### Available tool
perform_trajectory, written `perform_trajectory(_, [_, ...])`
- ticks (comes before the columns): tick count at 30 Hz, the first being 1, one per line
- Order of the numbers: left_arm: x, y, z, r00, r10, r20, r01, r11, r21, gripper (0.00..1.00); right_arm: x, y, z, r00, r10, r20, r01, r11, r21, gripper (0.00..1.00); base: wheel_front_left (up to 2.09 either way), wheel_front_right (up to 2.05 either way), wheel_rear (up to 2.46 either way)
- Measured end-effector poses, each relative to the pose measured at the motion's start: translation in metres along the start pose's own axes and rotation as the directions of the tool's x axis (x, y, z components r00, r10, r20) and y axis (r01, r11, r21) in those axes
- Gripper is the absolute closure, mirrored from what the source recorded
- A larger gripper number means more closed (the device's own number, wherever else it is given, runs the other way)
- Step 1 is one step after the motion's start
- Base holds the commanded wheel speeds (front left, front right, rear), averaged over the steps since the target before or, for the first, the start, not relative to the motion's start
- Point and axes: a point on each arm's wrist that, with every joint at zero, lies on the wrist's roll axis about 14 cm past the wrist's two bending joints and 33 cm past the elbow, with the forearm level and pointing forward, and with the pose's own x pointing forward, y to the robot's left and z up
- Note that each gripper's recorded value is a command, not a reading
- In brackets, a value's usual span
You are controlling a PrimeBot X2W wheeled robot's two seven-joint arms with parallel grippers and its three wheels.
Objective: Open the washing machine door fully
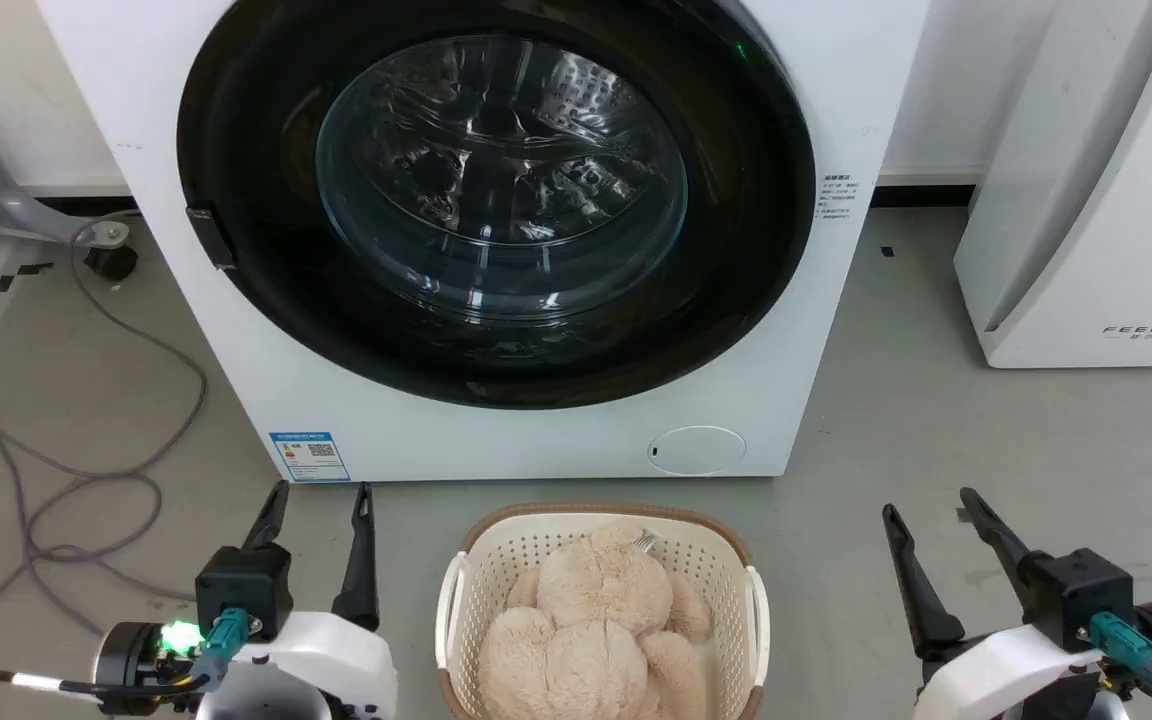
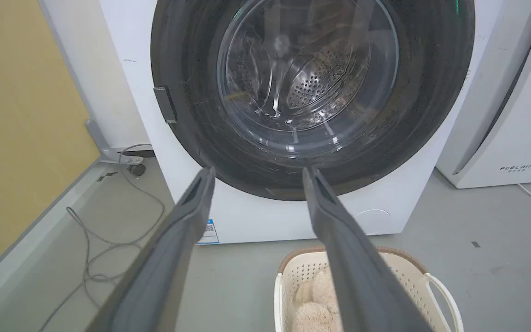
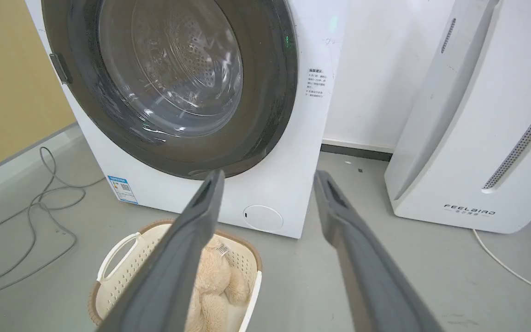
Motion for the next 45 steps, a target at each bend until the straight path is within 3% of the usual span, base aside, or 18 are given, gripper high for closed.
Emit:
perform_trajectory(1, [0.0,-0.001,0.0,1.0,-0.003,-0.001,0.003,1.0,-0.002,0.0,0.0,0.0,0.0,1.0,-0.001,0.003,0.001,1.0,0.001,0.0,0.0,0.0,0.0])
perform_trajectory(3, [0.0,-0.002,-0.001,1.0,-0.005,-0.002,0.005,1.0,-0.008,0.0,0.0,-0.001,0.0,1.0,-0.002,0.004,0.002,1.0,0.003,1.0,0.0,0.0,0.0])
perform_trajectory(13, [0.0,-0.006,-0.003,1.0,-0.016,0.005,0.016,1.0,-0.027,0.0,-0.001,-0.003,-0.001,1.0,-0.01,0.016,0.01,0.999,0.036,1.0,0.0,0.0,0.0])
perform_trajectory(23, [0.0,-0.012,-0.005,1.0,-0.029,0.012,0.03,0.999,-0.043,0.0,-0.002,-0.008,0.002,0.998,-0.036,0.054,0.02,0.962,0.271,1.0,0.0,0.0,0.0])
perform_trajectory(29, [0.0,-0.015,-0.005,0.999,-0.036,0.015,0.037,0.998,-0.052,0.0,-0.003,-0.017,0.002,0.995,-0.076,0.069,0.04,0.905,0.423,1.0,0.0,0.0,0.0])
perform_trajectory(37, [0.0,-0.019,-0.006,0.999,-0.045,0.021,0.046,0.997,-0.062,0.0,0.005,-0.037,0.01,0.983,-0.149,0.105,0.055,0.793,0.606,1.0,0.0,0.0,0.0])
perform_trajectory(45, [0.003,-0.022,-0.007,0.998,-0.048,0.028,0.05,0.996,-0.07,0.0,0.018,-0.06,0.023,0.961,-0.233,0.147,0.056,0.686,0.726,1.0,0.0,0.0,0.0])
